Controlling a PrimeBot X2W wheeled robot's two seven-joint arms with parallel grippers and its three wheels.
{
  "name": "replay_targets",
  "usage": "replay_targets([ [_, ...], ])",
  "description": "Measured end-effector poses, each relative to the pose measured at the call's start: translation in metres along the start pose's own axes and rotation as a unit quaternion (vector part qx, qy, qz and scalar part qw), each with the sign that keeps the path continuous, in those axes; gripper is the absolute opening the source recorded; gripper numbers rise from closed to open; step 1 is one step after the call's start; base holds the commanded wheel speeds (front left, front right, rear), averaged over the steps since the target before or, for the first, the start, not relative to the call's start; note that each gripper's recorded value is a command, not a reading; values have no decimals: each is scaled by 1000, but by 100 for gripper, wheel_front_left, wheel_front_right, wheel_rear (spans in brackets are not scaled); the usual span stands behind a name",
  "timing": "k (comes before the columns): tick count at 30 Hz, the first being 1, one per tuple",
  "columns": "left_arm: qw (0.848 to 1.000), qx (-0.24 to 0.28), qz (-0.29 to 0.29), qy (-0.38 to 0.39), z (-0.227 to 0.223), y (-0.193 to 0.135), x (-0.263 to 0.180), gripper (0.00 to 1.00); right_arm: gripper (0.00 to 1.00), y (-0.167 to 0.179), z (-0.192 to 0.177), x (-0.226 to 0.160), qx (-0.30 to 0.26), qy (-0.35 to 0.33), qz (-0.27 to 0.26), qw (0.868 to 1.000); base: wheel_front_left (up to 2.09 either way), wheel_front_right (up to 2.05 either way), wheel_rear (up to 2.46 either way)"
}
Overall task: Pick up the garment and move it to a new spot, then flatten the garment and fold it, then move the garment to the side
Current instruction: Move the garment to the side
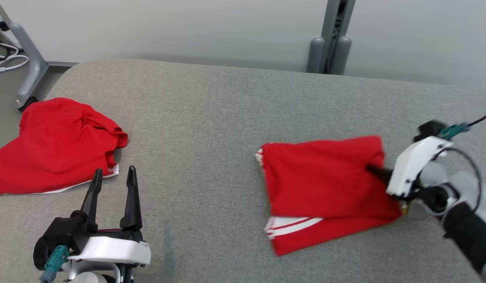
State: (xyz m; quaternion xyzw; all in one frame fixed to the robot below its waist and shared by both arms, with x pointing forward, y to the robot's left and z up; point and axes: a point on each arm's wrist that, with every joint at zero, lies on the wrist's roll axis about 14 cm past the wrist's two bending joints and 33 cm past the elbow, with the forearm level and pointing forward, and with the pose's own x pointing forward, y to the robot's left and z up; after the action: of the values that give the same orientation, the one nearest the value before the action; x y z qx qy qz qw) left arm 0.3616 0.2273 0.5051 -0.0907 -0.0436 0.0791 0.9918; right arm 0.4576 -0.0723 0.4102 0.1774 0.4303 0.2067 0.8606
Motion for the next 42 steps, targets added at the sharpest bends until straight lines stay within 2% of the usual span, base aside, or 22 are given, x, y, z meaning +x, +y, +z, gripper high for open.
replay_targets([
  [10, 1000, 7, -14, 12, -11, -8, 13, 100, 0, -79, 70, -31, -7, -73, -107, 992, 0, 0, 0],
  [22, 998, 34, -23, 44, -38, -8, 35, 100, 0, -176, 117, -69, -31, -98, -232, 967, 0, 0, 0],
  [35, 995, 51, -45, 73, -69, -16, 55, 100, 0, -236, 148, -96, -91, -81, -323, 939, 0, 0, 0],
  [42, 994, 55, -47, 81, -78, -16, 58, 100, 0, -254, 163, -113, -119, -76, -360, 922, 0, 0, 0],
])
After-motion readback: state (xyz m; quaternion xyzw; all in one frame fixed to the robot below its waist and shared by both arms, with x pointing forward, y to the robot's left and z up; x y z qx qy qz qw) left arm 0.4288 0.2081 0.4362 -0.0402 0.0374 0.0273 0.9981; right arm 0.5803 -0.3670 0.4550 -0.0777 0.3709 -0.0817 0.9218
